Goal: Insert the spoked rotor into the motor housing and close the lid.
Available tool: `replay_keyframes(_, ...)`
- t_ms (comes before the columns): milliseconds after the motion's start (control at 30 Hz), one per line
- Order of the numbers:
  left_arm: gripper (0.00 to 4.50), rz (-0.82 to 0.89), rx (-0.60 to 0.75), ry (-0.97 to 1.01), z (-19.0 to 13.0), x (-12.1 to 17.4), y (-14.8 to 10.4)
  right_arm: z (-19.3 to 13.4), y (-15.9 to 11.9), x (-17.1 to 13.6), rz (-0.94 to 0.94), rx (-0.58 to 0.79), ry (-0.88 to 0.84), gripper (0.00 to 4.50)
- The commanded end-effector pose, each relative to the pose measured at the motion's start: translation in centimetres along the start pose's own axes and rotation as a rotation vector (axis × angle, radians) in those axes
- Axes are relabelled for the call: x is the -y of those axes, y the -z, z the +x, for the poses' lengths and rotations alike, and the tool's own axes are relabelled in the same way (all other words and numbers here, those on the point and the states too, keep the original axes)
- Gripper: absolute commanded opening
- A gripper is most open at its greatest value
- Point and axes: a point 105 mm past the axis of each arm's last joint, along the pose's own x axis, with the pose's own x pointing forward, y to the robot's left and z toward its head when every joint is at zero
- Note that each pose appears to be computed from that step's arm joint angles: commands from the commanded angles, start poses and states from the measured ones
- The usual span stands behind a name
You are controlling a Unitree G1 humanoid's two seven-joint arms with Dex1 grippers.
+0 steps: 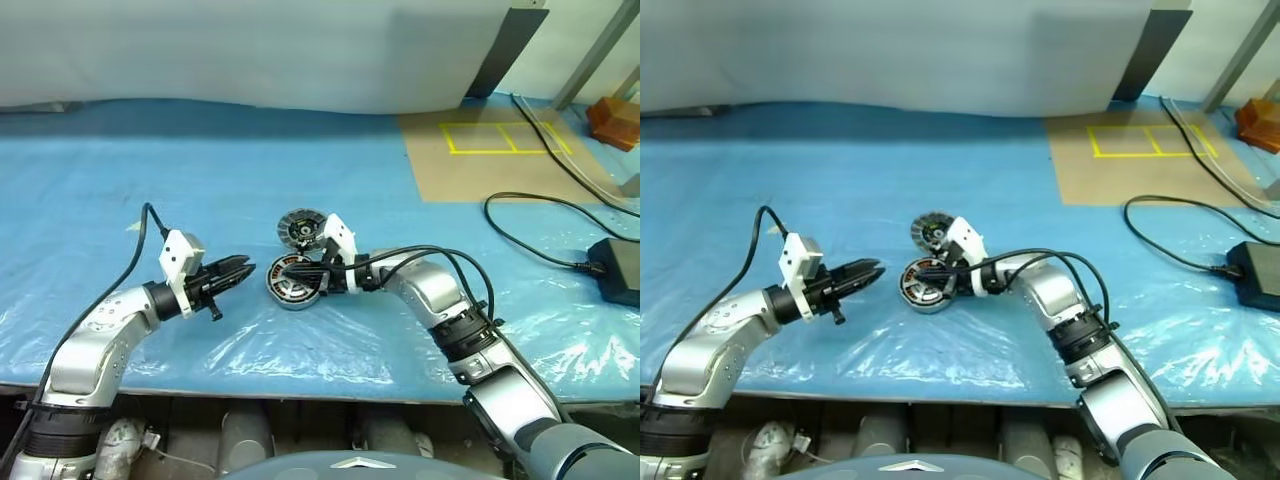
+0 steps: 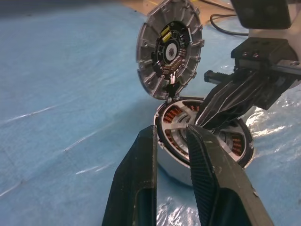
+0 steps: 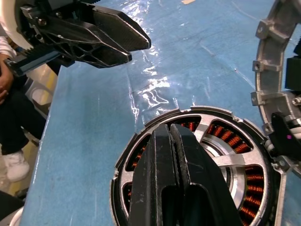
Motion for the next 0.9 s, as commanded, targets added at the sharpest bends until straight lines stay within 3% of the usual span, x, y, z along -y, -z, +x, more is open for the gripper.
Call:
replay_keyframes(33,1.0,0.041,0.018,0.019,0.5,0.2,-0.8,-0.6,1.0,0.2,0.043,-0.035,0.014,0.0)
replay_keyframes(267,1.0,0.048,0.028,0.027,1.0,0.0,-0.8,-2.5,-3.0,-1.0,0.086,0.141,-0.08,0.0)
replay_keyframes(367,1.0,0.051,0.026,0.028,0.9,0.0,-0.8,-5.0,-4.6,-1.2,0.101,0.193,-0.109,0.0)
replay_keyframes(700,1.0,0.059,0.023,-0.022,1.2,-0.9,-0.4,-12.5,-2.3,5.9,0.113,0.111,0.238,0.0)
replay_keyframes(867,1.0,0.064,0.034,-0.029,1.4,-1.3,-0.5,-12.0,-2.9,8.7,0.084,0.14,0.357,0.0)
replay_keyframes(900,0.97,0.064,0.039,-0.031,1.6,-1.4,-0.5,-11.5,-3.1,8.9,0.071,0.146,0.358,0.19)
